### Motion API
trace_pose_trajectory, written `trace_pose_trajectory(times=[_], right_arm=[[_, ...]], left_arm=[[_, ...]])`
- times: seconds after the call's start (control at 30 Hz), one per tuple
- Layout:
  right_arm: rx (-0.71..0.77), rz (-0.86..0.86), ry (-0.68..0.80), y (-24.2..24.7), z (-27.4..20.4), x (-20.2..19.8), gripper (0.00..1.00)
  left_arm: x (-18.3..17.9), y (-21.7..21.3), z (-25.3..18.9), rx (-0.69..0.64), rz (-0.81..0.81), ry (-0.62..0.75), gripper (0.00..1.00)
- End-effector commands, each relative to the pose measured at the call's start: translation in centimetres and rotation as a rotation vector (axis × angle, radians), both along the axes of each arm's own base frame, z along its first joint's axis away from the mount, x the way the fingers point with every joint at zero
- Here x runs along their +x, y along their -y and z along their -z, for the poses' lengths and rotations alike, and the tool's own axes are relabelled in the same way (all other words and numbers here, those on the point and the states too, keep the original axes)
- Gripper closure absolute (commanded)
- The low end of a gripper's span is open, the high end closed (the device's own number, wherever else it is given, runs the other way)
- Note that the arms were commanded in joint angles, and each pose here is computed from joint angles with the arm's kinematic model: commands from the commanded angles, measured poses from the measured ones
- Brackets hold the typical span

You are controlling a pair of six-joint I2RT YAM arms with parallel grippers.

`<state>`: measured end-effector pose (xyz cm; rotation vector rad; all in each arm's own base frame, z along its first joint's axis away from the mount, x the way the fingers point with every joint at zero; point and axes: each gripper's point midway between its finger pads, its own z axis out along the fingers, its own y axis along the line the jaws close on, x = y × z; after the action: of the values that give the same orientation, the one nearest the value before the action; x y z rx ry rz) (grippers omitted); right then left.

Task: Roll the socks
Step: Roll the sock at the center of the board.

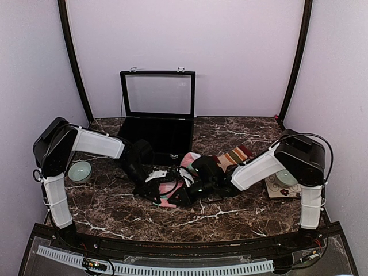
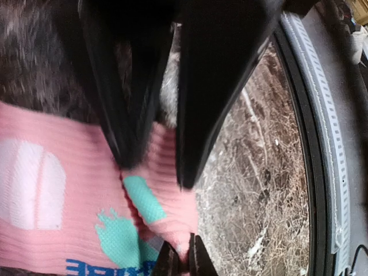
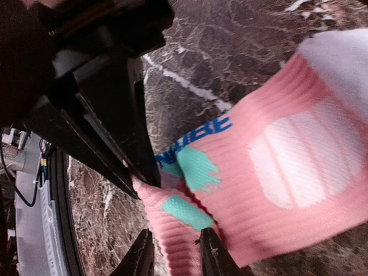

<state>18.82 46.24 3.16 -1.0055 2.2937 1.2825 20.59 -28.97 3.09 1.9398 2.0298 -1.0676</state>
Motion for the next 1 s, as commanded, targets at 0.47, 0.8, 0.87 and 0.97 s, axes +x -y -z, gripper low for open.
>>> trace_pose_trajectory(times=[0.47,0.8,0.87,0.97], right_arm=[[-0.115,0.385,0.747,9.4,-9.7,4.1,0.01],[-0.027,0.225,1.002,10.0,-9.8,-1.3,0.01],[-0.053,0.112,1.052,8.7,-8.4,-3.2,0.07],[0.037,-0.033,1.116,6.6,-7.9,-6.0,0.22]], left_arm=[[-3.8,-5.2,4.9,0.396,-0.175,-0.306,1.0],[-4.8,-5.6,5.4,0.435,-0.181,-0.385,1.0],[-4.7,-5.6,5.6,0.446,-0.185,-0.39,1.0],[-4.5,-5.5,5.9,0.452,-0.196,-0.387,1.0]])
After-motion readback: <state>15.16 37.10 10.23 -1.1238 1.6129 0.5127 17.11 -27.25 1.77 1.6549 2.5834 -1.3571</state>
